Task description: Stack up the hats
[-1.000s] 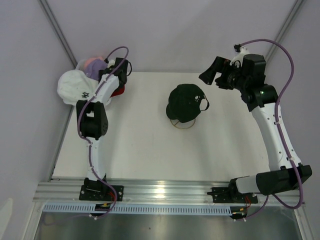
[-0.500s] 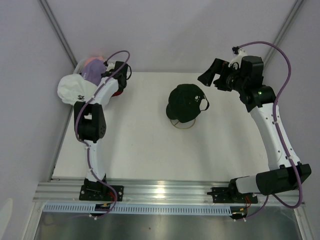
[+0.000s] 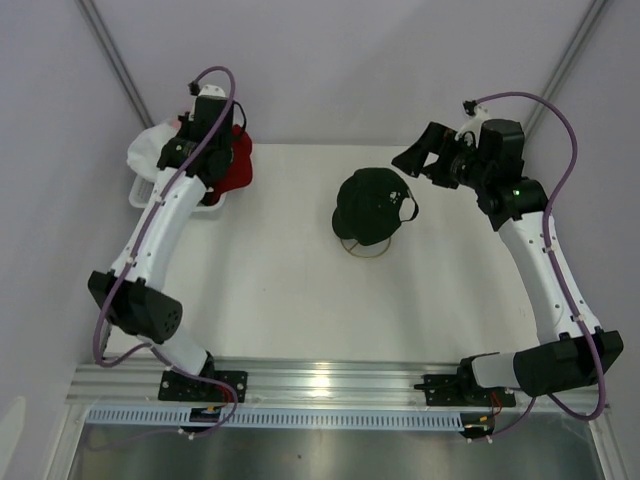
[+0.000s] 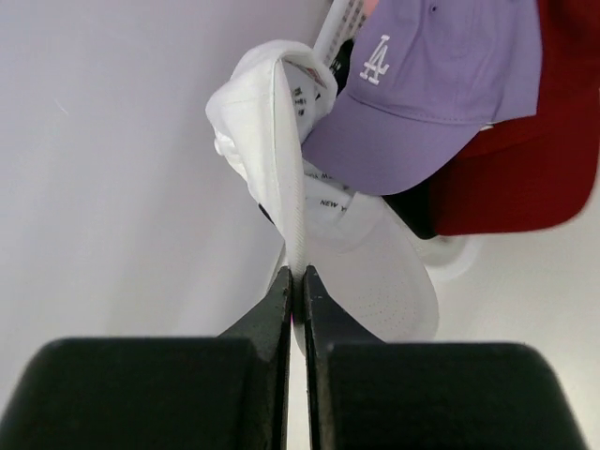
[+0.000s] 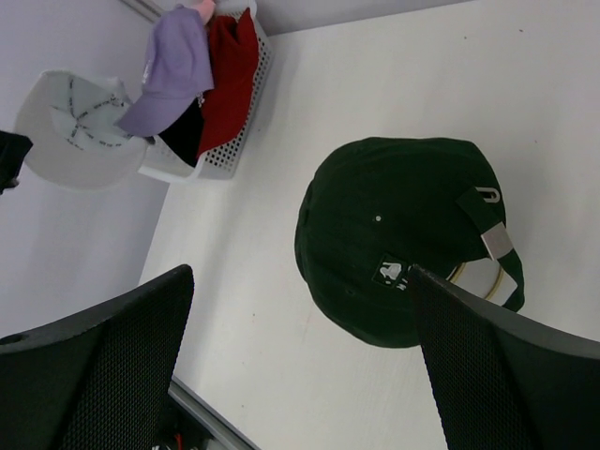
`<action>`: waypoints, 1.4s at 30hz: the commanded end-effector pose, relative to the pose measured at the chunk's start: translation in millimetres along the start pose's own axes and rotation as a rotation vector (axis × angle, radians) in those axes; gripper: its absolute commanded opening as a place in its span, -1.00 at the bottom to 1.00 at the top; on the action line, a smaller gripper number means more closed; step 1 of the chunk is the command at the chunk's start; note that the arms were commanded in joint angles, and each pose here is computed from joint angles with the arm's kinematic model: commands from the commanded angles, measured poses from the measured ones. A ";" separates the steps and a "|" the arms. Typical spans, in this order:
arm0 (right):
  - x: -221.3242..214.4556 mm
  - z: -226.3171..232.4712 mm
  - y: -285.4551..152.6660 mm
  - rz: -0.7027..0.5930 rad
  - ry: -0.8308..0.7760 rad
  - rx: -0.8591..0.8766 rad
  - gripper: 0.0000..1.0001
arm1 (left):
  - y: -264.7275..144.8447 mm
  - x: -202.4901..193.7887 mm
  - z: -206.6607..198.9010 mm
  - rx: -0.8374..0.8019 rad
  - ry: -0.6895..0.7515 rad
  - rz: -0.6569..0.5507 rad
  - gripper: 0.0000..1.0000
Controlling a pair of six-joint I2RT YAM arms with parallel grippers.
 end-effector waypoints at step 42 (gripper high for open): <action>-48.1 149.5 64.8 0.164 0.436 0.365 0.96 | -264.6 3.5 -78.3 -0.060 0.554 -1.172 -0.99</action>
Point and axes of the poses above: each gripper's point midway between its finger pads, its own y axis out along the fingers, its own z axis along the line the jaws close on, x = y × z, the point moved 5 cm from there along -y, back along the fingers, and after that the axes turned 2 degrees about -y, right-handed, at the moved point
